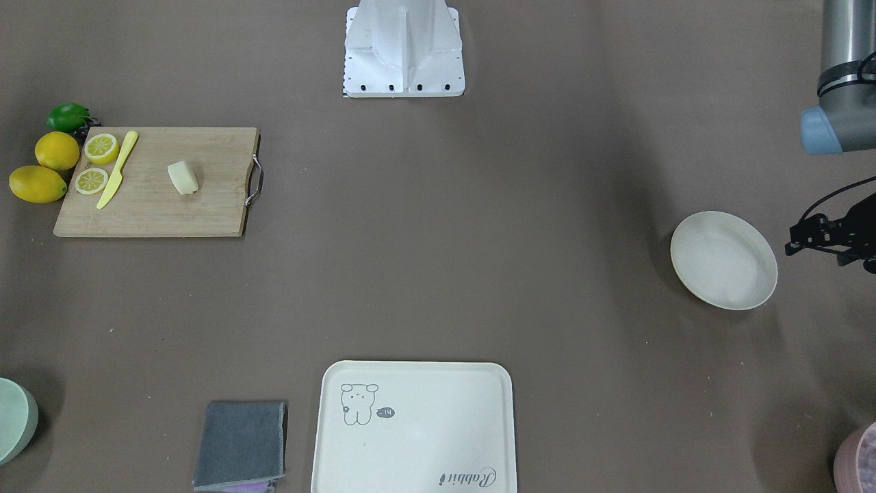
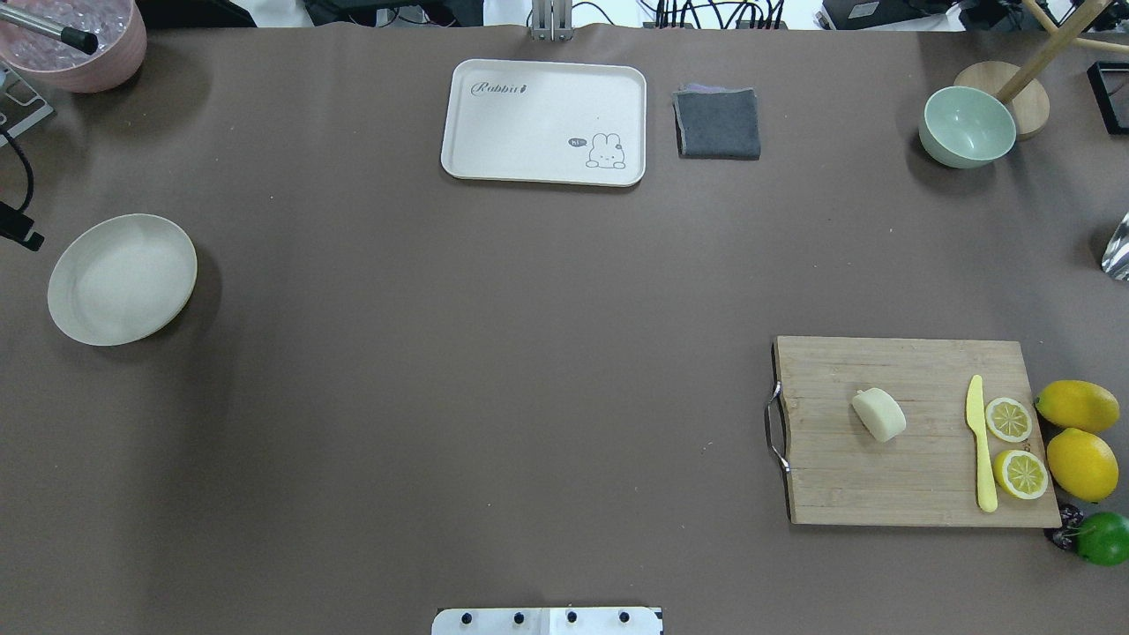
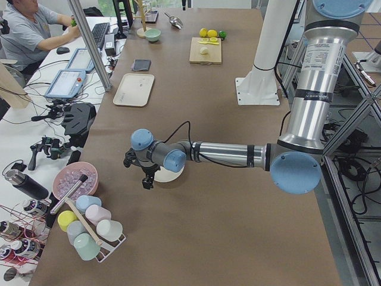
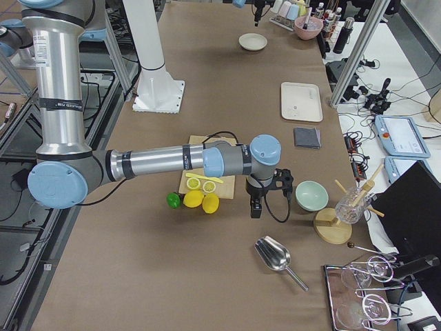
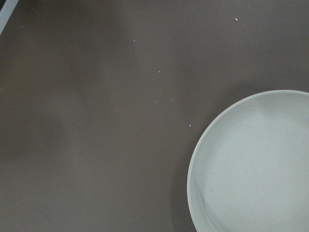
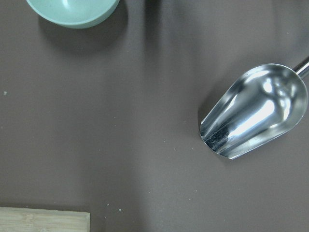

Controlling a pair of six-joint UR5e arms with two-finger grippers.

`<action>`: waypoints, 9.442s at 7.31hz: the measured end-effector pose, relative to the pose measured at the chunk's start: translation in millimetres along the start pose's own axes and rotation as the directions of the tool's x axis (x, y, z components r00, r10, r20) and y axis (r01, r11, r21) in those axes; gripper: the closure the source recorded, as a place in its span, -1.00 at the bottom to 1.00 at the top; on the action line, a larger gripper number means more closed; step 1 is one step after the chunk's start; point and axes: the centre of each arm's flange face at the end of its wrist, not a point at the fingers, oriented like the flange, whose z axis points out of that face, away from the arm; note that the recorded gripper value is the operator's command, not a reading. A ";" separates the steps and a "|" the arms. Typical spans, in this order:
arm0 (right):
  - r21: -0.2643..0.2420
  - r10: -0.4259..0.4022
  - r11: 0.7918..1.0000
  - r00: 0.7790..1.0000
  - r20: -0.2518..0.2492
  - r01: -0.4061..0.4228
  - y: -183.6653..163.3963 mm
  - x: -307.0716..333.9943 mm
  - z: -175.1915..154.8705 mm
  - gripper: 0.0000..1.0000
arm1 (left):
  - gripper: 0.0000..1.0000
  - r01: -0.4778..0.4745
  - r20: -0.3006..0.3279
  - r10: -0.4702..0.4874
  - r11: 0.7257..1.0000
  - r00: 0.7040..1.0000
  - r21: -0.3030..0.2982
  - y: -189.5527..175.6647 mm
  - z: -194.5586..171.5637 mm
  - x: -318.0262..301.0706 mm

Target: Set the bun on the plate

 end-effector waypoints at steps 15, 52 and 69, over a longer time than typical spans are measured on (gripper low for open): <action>0.021 -0.048 0.999 0.998 0.040 0.047 0.0 -86.0 9.7 -0.99 | 1.00 0.135 -0.082 -0.129 0.989 0.988 0.066 -42.8 -7.6 99.8; 0.008 -0.022 1.000 0.985 0.168 0.021 1.0 -687.9 121.7 -0.99 | -0.95 0.085 -0.090 -0.073 0.988 0.993 0.128 -4.9 -52.5 197.7; -0.028 -0.230 0.973 0.971 -0.071 0.229 -19.3 111.0 13.5 -1.00 | -0.96 0.094 0.040 -0.094 0.996 0.995 -0.006 107.2 -98.4 -43.6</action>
